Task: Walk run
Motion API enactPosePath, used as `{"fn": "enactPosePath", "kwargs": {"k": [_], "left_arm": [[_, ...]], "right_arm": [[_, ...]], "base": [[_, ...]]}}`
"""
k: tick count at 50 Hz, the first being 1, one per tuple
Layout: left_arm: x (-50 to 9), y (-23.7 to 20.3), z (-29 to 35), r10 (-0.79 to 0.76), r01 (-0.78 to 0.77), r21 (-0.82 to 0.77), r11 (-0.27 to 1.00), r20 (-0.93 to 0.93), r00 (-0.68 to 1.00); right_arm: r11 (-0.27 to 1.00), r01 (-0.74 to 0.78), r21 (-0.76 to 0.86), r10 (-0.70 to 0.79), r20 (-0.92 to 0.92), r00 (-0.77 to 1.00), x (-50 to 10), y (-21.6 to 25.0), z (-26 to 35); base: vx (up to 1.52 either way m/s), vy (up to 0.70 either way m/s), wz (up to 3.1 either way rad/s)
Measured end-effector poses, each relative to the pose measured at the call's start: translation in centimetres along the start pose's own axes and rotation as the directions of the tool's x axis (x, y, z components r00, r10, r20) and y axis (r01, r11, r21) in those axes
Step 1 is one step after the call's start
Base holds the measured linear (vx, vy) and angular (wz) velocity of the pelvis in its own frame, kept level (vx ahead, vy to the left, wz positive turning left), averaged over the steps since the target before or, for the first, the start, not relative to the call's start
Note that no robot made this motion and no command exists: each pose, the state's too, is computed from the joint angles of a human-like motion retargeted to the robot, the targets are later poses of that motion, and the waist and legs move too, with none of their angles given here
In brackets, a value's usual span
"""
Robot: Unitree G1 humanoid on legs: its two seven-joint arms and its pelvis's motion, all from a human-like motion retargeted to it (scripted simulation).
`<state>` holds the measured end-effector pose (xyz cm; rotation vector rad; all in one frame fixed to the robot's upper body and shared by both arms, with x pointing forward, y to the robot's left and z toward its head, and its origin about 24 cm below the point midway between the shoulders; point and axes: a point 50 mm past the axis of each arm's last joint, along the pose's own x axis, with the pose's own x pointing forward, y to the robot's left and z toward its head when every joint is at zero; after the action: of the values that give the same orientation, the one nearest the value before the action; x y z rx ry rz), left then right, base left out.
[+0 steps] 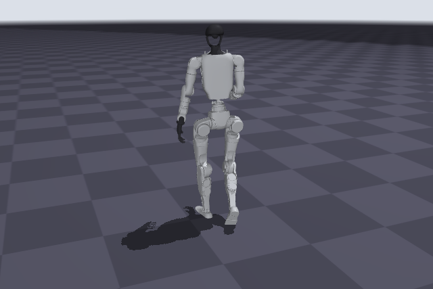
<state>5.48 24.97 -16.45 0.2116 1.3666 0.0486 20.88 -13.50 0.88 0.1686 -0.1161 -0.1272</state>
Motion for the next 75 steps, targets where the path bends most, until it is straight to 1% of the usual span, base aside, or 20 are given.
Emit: {"fn": "enactPosePath", "kwargs": {"k": [2, 5, 9, 13, 15, 18, 20, 23, 26, 29, 33, 36, 41, 49, 54, 58, 62, 65, 70, 75], "left_arm": [[0.1, 0.8, 4.6, 0.026, -0.028, 0.012, 1.0, 0.148, 0.989], [-0.9, 2.0, 11.7, 0.064, -0.076, 0.017, 0.997, 0.388, 0.92], [-3.3, 3.3, 18.6, 0.092, -0.126, 0.014, 0.992, 0.608, 0.789], [-5.2, 3.9, 21.9, 0.118, -0.178, 0.007, 0.984, 0.722, 0.682], [-5.8, 4.1, 22.4, 0.155, -0.216, -0.019, 0.976, 0.757, 0.635], [-5.7, 4.1, 21.8, 0.193, -0.259, -0.035, 0.965, 0.766, 0.614], [-4.9, 3.7, 20.4, 0.182, -0.261, -0.01, 0.965, 0.742, 0.645], [-2.9, 2.5, 16.6, 0.136, -0.219, 0.051, 0.974, 0.643, 0.754], [-1.1, 1.1, 11.3, 0.082, -0.15, 0.103, 0.983, 0.486, 0.87], [-0.1, -0.2, 5.5, 0.046, -0.09, 0.141, 0.986, 0.288, 0.956], [-0.2, -0.6, -1.1, 0.027, -0.036, 0.221, 0.975, 0.047, 0.999], [-0.8, -2.0, -5.3, -0.017, 0.036, 0.249, 0.968, -0.078, 0.997], [-2.5, -4.8, -10.9, -0.127, 0.17, 0.186, 0.968, -0.222, 0.967], [-5.5, -8.6, -16.6, -0.244, 0.284, 0.055, 0.957, -0.374, 0.895], [-6.8, -9.3, -18.6, -0.27, 0.3, 0.001, 0.954, -0.433, 0.86], [-7.0, -9.0, -19.0, -0.274, 0.288, -0.042, 0.957, -0.46, 0.844], [-6.1, -7.6, -17.8, -0.235, 0.242, -0.04, 0.969, -0.432, 0.871], [-4.1, -5.3, -14.3, -0.173, 0.184, 0.0, 0.983, -0.35, 0.921], [-0.6, -1.7, -4.2, -0.009, 0.013, 0.043, 0.999, -0.09, 0.996], [0.0, 0.0, 7.3, 0.07, -0.072, -0.002, 0.997, 0.274, 0.959]], "right_arm": [[1.0, 0.017, -0.006, -0.017, 0.013, 1.0, 0.1, -0.3, 0.2], [0.999, 0.04, -0.018, -0.04, 0.031, 0.999, -0.3, -0.9, 0.6], [0.998, 0.058, -0.014, -0.057, 0.031, 0.998, -0.6, -1.2, 0.6], [0.997, 0.078, -0.009, -0.078, 0.012, 0.997, -1.0, -1.3, 0.3], [0.997, 0.08, -0.007, -0.08, 0.003, 0.997, -1.2, -1.3, 0.2], [0.997, 0.081, 0.0, -0.081, -0.019, 0.997, -1.6, -1.4, -0.2], [0.997, 0.079, -0.002, -0.08, -0.036, 0.996, -1.9, -1.6, -0.4], [0.997, 0.081, -0.017, -0.082, -0.06, 0.995, -2.6, -1.8, -0.8], [0.997, 0.076, -0.016, -0.077, -0.088, 0.993, -3.1, -1.8, -1.2], [0.998, 0.049, -0.029, -0.052, -0.098, 0.994, -2.9, -1.7, -1.3], [0.997, -0.001, -0.074, -0.002, -0.04, 0.999, -1.4, -0.9, -0.5], [0.996, -0.032, -0.089, 0.033, 0.01, 0.999, 0.1, -0.2, 0.3], [0.993, -0.063, -0.097, 0.073, 0.104, 0.992, 1.7, 0.6, 2.0], [0.992, -0.035, -0.125, 0.06, 0.204, 0.977, 2.5, 0.5, 3.7], [0.99, -0.015, -0.143, 0.043, 0.194, 0.98, 2.0, 0.0, 3.3], [0.994, -0.025, -0.103, 0.038, 0.121, 0.992, 0.9, 0.0, 2.0], [0.997, -0.019, -0.069, 0.022, 0.042, 0.999, -0.6, 0.0, 0.5], [0.999, -0.009, -0.045, 0.01, 0.018, 1.0, -1.0, 0.3, 0.1], [0.998, -0.015, -0.068, 0.019, 0.064, 0.998, -0.1, 0.4, 0.8], [0.997, 0.022, -0.08, -0.015, 0.09, 0.996, 0.1, -0.6, 1.3]], "base": [[0.74, -0.03, 1.19], [0.67, -0.07, 1.07], [0.61, -0.13, 0.48], [0.68, -0.22, 0.27], [0.75, -0.31, -0.04], [0.64, -0.31, 0.08], [0.78, -0.38, 0.41], [0.82, -0.41, 0.7], [0.88, -0.52, 0.24], [0.74, -0.4, -0.2], [0.64, -0.37, -0.08], [0.72, -0.41, -0.3], [0.57, -0.24, -0.91], [0.66, -0.14, -0.52], [0.85, -0.07, -0.26], [0.88, -0.02, -0.48], [0.99, 0.0, -0.02], [0.85, -0.06, 0.59], [0.64, -0.03, -0.29], [0.73, -0.01, 0.96]]}}
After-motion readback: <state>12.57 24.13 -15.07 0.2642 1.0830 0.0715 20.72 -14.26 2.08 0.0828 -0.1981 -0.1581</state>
